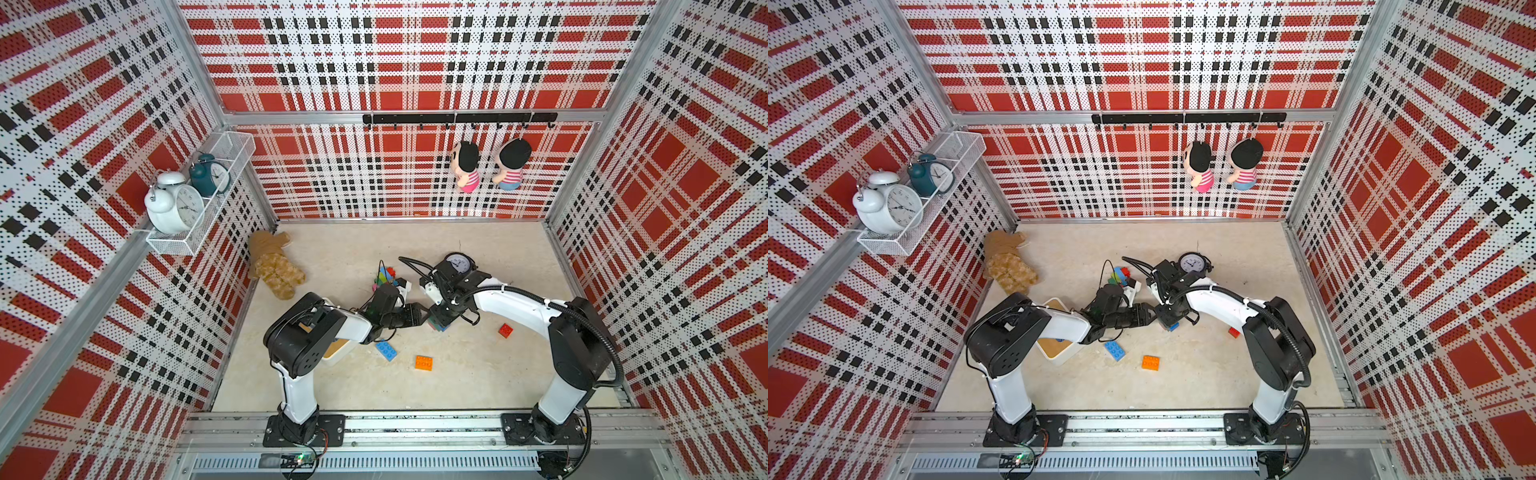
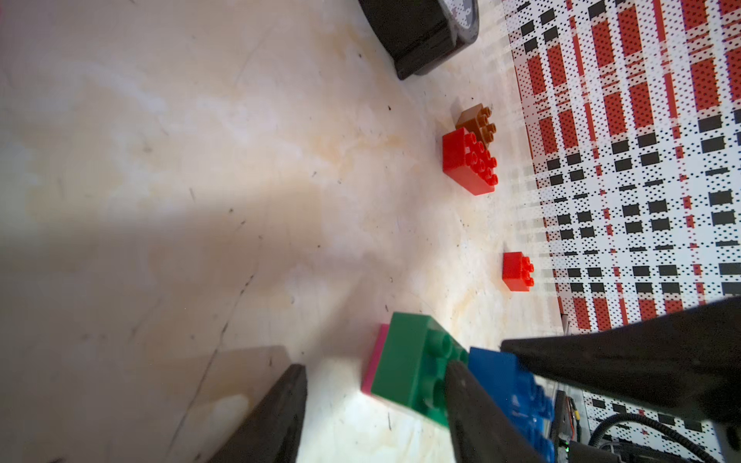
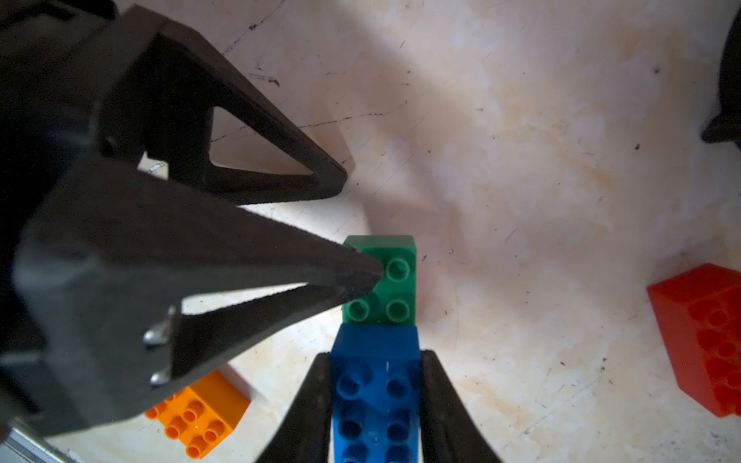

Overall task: Assemble a heart with building blocks
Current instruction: Assemble the building block at the center of the board.

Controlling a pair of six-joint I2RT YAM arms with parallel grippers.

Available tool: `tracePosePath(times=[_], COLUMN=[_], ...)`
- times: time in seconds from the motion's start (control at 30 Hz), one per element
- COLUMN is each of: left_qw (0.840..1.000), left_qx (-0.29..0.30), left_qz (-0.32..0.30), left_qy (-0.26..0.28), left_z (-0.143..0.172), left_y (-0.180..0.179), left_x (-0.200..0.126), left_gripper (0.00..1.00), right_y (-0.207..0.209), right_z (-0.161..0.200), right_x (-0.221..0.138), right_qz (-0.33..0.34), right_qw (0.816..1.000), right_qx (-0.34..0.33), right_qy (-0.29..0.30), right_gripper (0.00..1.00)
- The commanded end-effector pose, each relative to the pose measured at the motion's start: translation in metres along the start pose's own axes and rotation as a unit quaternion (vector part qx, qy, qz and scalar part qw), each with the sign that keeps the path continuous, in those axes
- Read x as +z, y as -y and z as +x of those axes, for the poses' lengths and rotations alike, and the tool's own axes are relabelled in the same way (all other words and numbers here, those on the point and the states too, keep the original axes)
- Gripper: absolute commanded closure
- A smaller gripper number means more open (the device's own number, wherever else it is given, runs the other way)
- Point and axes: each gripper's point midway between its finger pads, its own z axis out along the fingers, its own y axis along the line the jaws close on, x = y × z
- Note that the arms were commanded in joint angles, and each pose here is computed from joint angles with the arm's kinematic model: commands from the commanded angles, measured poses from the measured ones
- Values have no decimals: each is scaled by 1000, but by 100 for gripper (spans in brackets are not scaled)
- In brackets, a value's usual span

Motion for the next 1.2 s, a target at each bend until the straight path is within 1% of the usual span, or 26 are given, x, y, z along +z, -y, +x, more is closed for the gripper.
tracePosePath(times=[0.0,0.13,0.2,0.3,0.4,0.57,0.77,1.17], left_qw=[1000,1000,1000,1000,1000,1000,1000,1000], left_qx=[-1,-1,-1,0,2,2,4,4], left_qz=[-10,-11,-12,-12,-12,-13,-11,-13], left_qy=[-17,-19,-21,-20,-18,-17,-16,-16], left_z=[14,16,17,18,18,20,19,19], left_y=[-10,-11,-12,-11,-8,-6,-4,-5], left_x=[3,2,2,2,2,1,1,1], left_gripper=[42,43,44,44,44,44,44,44], right_y=[6,10,6,-1,-1,4,6,8], right_z=[26,29,21,2,-7,3,13,25], right_x=[10,9,5,-8,-20,-18,-11,6], right_qz=[9,20,8,-13,-13,3,5,10], right_qw=[999,999,999,1000,999,1000,1000,999], right_qx=[8,13,16,21,24,27,29,-26], right_qy=[-42,-47,-29,12,29,12,-3,-24], right_gripper=[100,100,100,100,100,100,100,100])
